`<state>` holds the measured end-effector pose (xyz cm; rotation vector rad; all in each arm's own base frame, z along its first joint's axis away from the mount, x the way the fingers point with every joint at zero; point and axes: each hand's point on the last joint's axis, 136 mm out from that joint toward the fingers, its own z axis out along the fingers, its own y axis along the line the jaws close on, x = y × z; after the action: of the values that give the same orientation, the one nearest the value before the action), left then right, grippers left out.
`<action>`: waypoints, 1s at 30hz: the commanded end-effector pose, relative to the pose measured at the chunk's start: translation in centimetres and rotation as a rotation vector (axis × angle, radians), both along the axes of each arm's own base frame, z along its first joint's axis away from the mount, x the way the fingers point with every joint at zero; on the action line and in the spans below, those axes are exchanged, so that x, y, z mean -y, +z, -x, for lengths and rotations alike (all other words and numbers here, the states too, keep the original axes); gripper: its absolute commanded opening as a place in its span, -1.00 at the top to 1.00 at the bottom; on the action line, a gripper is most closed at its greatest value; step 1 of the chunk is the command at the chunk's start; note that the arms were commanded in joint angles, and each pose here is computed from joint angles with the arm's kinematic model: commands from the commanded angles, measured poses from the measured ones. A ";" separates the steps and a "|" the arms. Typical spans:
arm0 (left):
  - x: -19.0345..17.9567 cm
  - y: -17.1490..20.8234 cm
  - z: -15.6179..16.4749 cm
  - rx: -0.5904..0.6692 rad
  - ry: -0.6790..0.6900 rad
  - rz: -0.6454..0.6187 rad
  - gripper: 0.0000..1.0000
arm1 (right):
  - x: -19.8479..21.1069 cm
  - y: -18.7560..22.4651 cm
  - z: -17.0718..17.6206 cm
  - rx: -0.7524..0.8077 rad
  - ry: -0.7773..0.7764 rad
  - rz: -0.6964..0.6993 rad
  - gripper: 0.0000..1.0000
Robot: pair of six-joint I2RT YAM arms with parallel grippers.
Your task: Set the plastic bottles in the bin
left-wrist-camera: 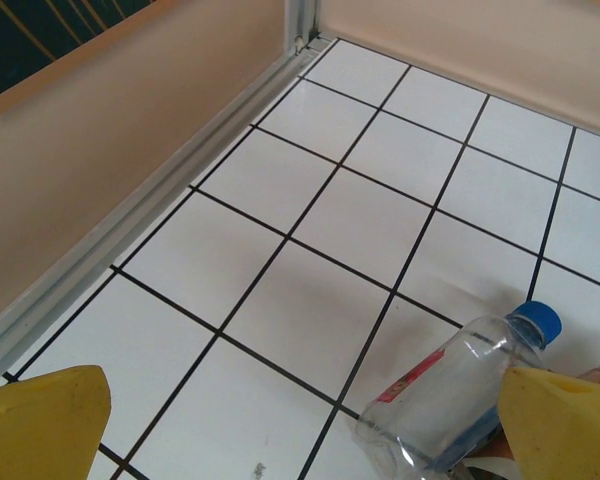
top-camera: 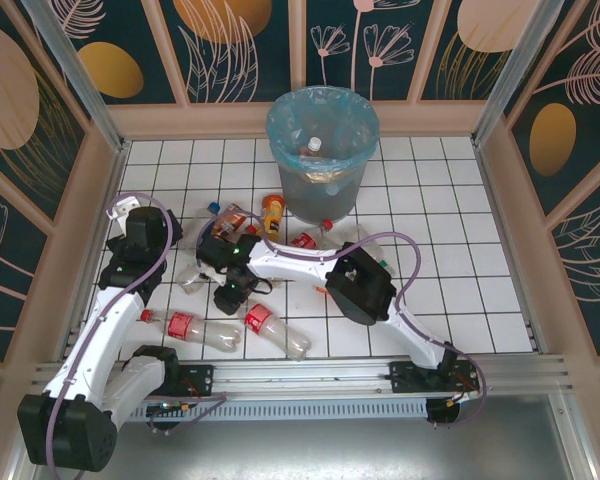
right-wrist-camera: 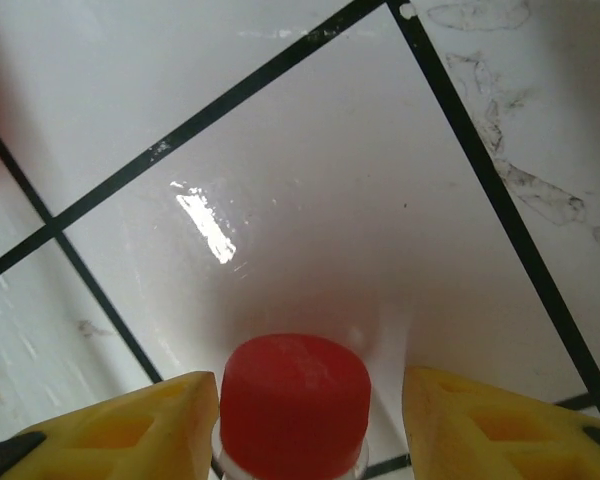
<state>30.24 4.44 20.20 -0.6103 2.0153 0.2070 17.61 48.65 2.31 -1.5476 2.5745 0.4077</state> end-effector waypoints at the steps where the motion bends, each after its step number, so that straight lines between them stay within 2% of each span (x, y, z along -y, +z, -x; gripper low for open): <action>1: -0.5 0.3 -0.2 0.019 0.011 -0.025 -0.98 | 0.2 -0.2 0.0 0.002 -0.011 0.031 -0.02; 3: -0.5 0.2 -0.2 0.017 0.012 -0.027 -0.97 | 0.2 -0.1 -0.1 0.002 -0.013 0.029 0.03; 10: -0.3 1.0 -0.3 0.031 -0.007 -0.037 -0.98 | 0.4 1.8 -0.8 0.015 -0.027 -0.001 0.39; 15: 0.7 3.3 -1.1 0.078 -0.076 -0.032 -0.98 | 1.0 5.3 -1.7 0.032 -0.056 -0.056 0.54; 17: 1.9 4.6 -1.6 0.102 -0.155 -0.025 -0.97 | 1.3 7.5 -2.1 0.032 -0.074 -0.104 0.58; 23: 5.8 10.3 -3.0 0.259 -0.388 0.013 -0.91 | 3.4 15.7 -5.4 0.093 -0.161 -0.283 0.76; 26: 8.2 14.4 -3.9 0.354 -0.524 0.032 -0.83 | 5.0 22.0 -8.2 0.188 -0.207 -0.407 0.81; 30: 11.5 20.6 -5.3 0.486 -0.678 0.091 -0.73 | 8.1 32.7 -12.6 0.432 -0.280 -0.584 0.92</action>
<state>34.93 -3.97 35.27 -0.1470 1.7850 -0.2523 28.02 42.18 27.19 -1.0451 2.2436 0.6521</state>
